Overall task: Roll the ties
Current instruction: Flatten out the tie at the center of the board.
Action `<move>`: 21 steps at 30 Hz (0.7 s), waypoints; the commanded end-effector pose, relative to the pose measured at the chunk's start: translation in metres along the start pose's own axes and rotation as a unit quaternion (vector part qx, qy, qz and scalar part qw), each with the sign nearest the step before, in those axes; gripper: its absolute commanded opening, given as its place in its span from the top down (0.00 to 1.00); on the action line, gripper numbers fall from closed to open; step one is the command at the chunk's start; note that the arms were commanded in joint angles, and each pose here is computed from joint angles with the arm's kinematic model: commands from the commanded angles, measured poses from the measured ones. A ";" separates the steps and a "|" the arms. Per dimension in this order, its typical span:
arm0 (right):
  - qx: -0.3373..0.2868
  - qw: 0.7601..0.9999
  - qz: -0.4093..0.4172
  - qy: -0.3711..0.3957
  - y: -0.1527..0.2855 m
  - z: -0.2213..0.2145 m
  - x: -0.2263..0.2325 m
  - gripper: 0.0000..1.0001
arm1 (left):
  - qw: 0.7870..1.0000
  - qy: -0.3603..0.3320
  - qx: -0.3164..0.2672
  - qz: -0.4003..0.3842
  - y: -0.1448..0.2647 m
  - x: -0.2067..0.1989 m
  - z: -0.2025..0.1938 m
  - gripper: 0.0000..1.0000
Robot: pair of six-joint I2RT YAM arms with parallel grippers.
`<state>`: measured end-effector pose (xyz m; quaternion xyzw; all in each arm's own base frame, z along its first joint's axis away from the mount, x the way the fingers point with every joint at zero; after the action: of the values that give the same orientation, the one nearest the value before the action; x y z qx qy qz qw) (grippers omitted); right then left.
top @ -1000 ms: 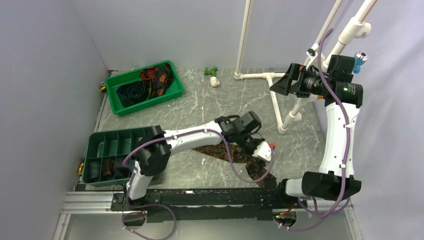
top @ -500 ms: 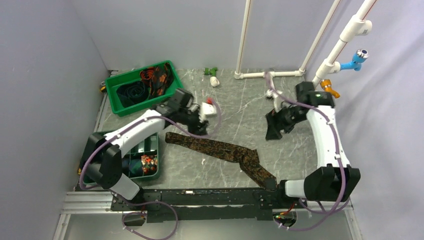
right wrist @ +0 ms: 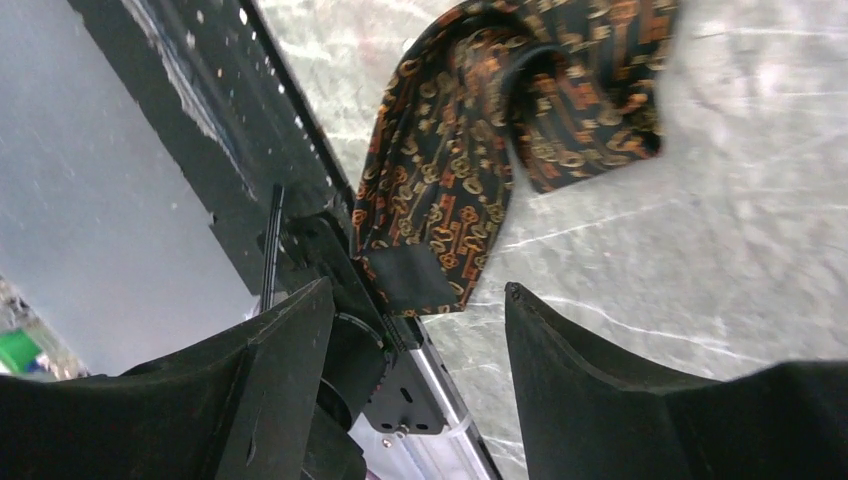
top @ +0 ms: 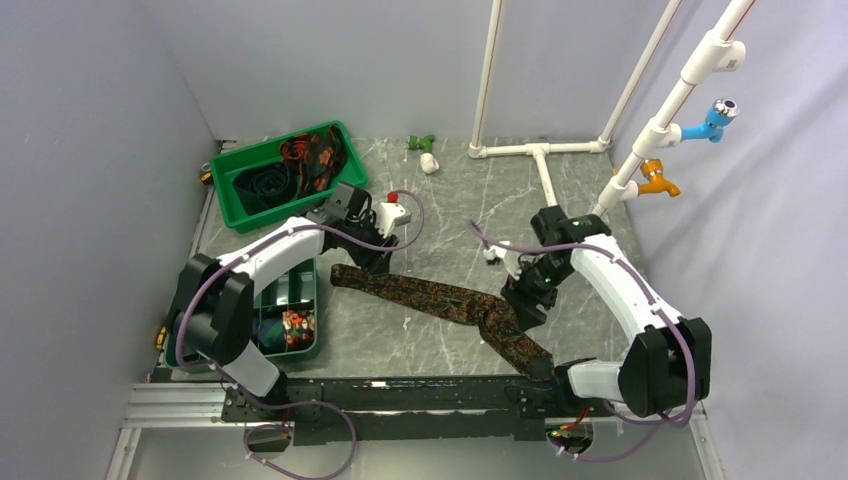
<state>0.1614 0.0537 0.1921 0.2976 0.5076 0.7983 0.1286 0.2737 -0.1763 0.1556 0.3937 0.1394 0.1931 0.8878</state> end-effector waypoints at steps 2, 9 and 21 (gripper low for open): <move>0.041 0.998 -0.004 0.054 -0.027 -0.010 -0.004 0.33 | 0.997 0.027 0.070 0.032 -0.008 0.013 -0.011 0.46; 0.055 0.994 -0.028 0.089 -0.061 -0.016 -0.018 0.36 | 0.995 0.047 0.083 0.038 -0.012 0.020 -0.018 0.45; 0.095 0.986 -0.078 0.113 -0.105 -0.030 -0.037 0.54 | 0.986 0.099 0.119 0.054 -0.012 0.037 -0.031 0.48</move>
<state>0.1469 0.0604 0.0900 0.2247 0.6056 0.7600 0.0719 0.2905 -0.1509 0.1195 0.4812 0.2063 0.2435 0.8164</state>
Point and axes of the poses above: each gripper's point midway between its finger pads, its own y axis back along the fingers, its own x axis along the line the jaws close on, z = x × y, the point moved 8 cm from there along y, back along the fingers, and after that the axes turned 6 degrees about -y, right-handed, at the moved point
